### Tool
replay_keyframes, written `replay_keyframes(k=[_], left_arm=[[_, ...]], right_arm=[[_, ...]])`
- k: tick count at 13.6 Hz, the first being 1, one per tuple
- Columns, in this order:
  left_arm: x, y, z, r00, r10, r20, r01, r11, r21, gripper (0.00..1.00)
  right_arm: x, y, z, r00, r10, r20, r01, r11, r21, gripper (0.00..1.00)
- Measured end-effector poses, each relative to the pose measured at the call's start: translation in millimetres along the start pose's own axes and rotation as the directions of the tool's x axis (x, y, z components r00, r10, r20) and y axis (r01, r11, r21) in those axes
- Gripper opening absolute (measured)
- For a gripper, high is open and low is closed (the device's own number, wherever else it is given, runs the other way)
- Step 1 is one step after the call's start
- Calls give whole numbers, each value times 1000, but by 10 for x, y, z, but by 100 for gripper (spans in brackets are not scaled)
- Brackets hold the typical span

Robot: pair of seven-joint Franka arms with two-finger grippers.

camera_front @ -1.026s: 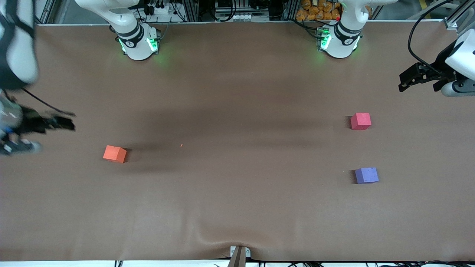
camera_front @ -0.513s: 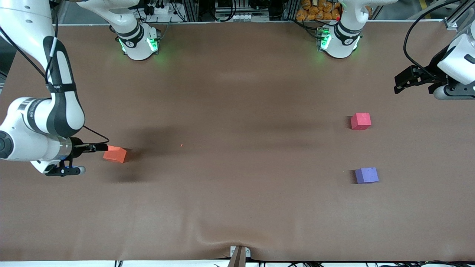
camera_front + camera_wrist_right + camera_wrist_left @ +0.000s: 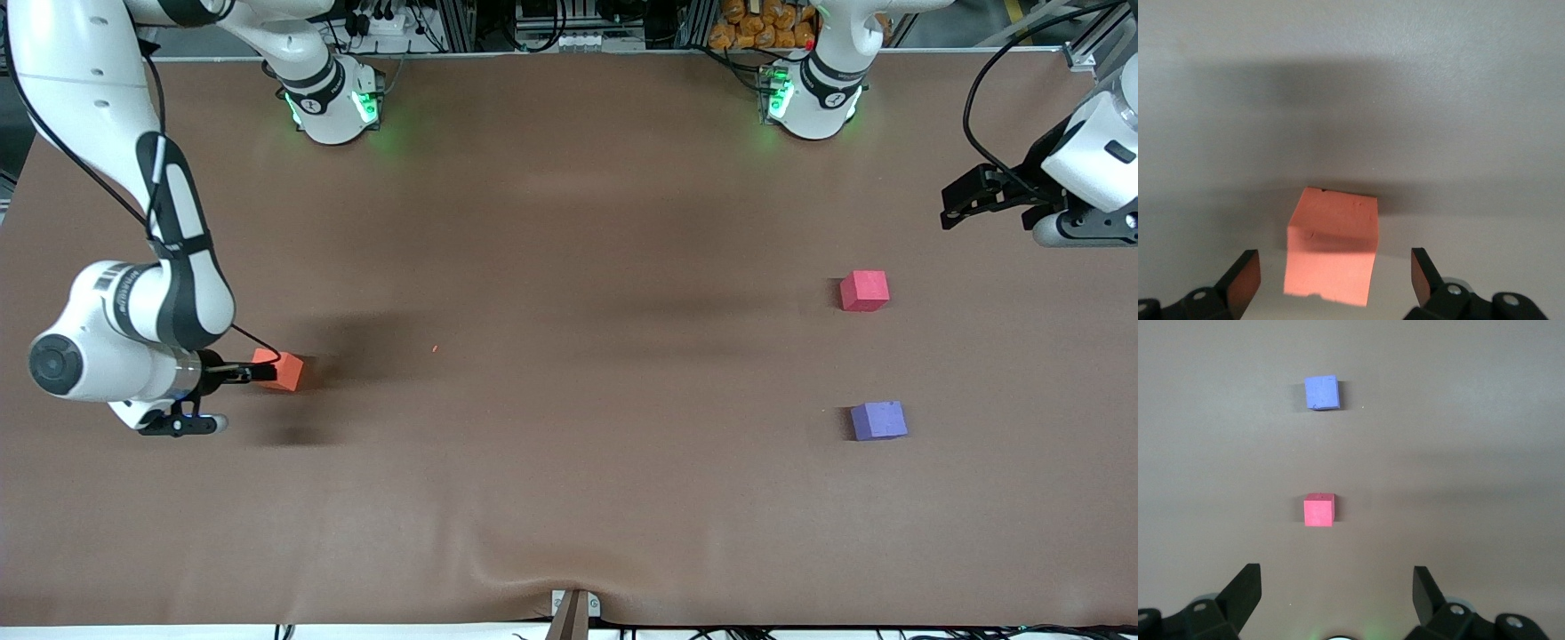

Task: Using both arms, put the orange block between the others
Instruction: 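Close the right gripper on the orange cube and lift it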

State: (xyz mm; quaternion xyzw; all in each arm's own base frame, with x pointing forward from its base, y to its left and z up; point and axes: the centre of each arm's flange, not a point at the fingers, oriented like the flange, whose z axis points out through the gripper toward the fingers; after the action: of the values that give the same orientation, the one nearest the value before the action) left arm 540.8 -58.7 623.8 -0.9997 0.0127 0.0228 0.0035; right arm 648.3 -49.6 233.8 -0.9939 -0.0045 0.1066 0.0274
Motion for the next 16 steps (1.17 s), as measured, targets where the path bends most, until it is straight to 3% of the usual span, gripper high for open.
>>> replay_keyframes(k=[10, 13, 16], left_arm=[[15, 68, 8, 1000, 13, -2, -13, 1000, 0, 100], [15, 67, 14, 1000, 13, -1, -13, 1000, 0, 100], [15, 68, 17, 1000, 13, 0, -13, 1000, 0, 100]], right_arm=[[19, 27, 341, 999, 26, 45, -26, 1000, -4, 96], [22, 17, 388, 998, 39, 49, -40, 999, 17, 63], [72, -63, 293, 999, 46, 23, -47, 998, 45, 59]])
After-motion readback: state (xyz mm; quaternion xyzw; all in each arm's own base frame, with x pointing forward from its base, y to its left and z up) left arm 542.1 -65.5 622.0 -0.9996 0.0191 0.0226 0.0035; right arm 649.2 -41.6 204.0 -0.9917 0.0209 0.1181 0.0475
